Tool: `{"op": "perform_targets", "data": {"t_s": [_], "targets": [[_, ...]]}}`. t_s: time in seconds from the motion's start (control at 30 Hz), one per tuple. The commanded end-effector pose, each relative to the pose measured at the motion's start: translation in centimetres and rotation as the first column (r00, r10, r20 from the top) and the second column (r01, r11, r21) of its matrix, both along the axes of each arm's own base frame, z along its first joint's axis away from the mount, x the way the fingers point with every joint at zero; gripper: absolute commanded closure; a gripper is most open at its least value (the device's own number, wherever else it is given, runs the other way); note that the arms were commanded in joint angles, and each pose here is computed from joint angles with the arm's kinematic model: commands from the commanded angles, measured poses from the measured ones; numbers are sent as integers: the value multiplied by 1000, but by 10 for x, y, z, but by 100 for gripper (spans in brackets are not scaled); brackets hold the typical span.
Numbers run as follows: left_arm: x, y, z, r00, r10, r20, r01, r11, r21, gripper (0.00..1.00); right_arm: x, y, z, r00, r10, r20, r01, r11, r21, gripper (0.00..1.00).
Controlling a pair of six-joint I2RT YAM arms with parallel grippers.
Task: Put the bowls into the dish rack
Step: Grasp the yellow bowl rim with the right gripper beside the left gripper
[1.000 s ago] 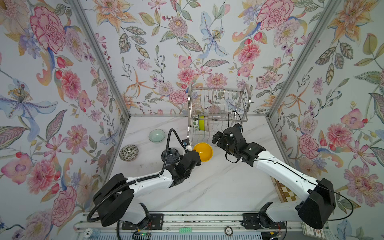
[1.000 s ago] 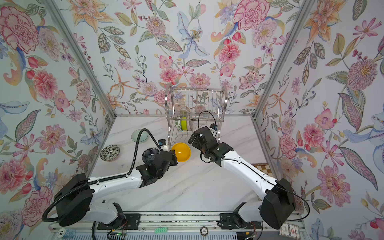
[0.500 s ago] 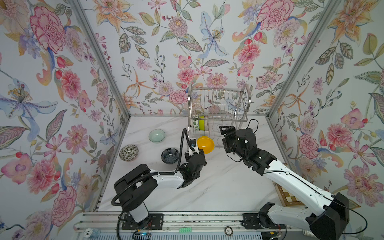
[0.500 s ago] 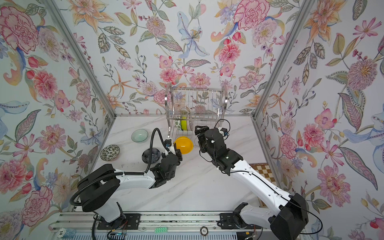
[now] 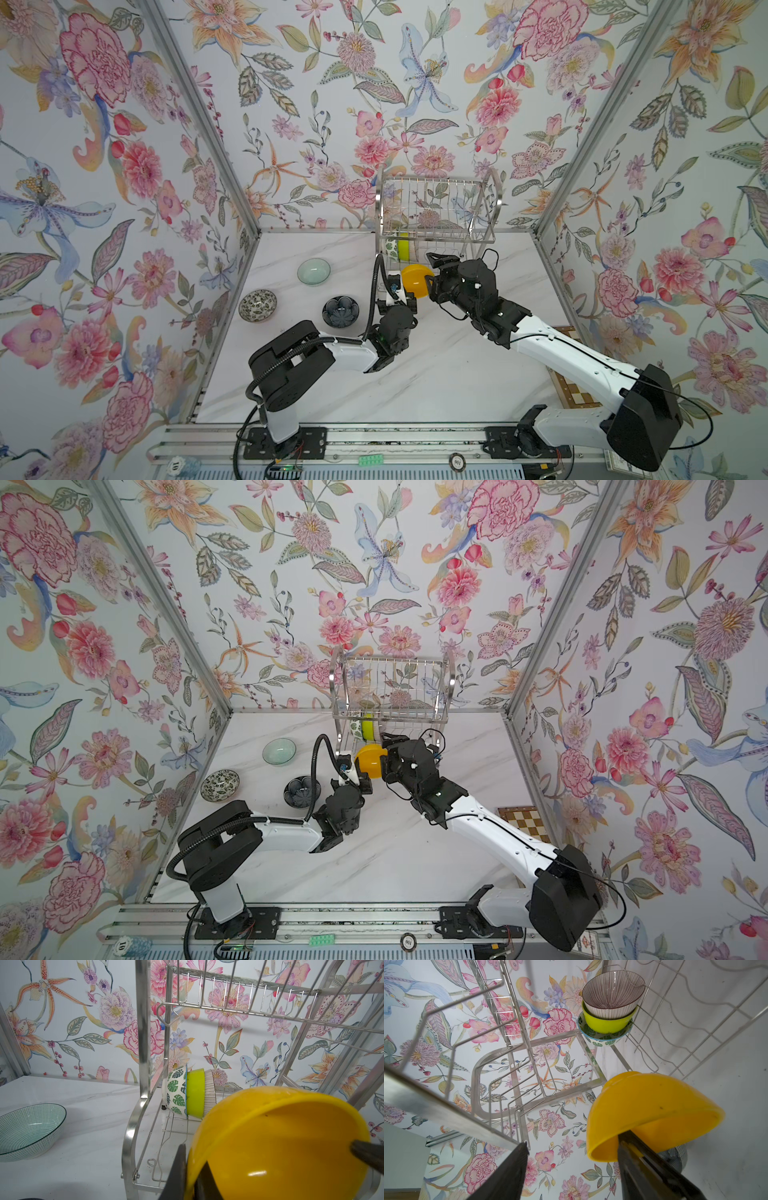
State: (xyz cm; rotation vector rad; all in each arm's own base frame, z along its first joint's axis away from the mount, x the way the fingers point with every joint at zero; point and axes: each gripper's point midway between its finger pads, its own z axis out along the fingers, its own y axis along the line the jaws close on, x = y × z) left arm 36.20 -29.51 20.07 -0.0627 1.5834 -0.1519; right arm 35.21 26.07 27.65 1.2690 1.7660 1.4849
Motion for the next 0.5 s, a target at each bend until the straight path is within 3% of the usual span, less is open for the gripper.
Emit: {"op": "perform_targets", "data": {"t_s": [0.0,0.47], "targets": [[1,-4,22,998,14,56,-11,998,-58,100,6,5,3,1000,-7,12,6,998,62,36],[0,-2,22,996,34,77,-29,997,-68,100,31,14,2,999,-45,14,43,989,142,62]]}}
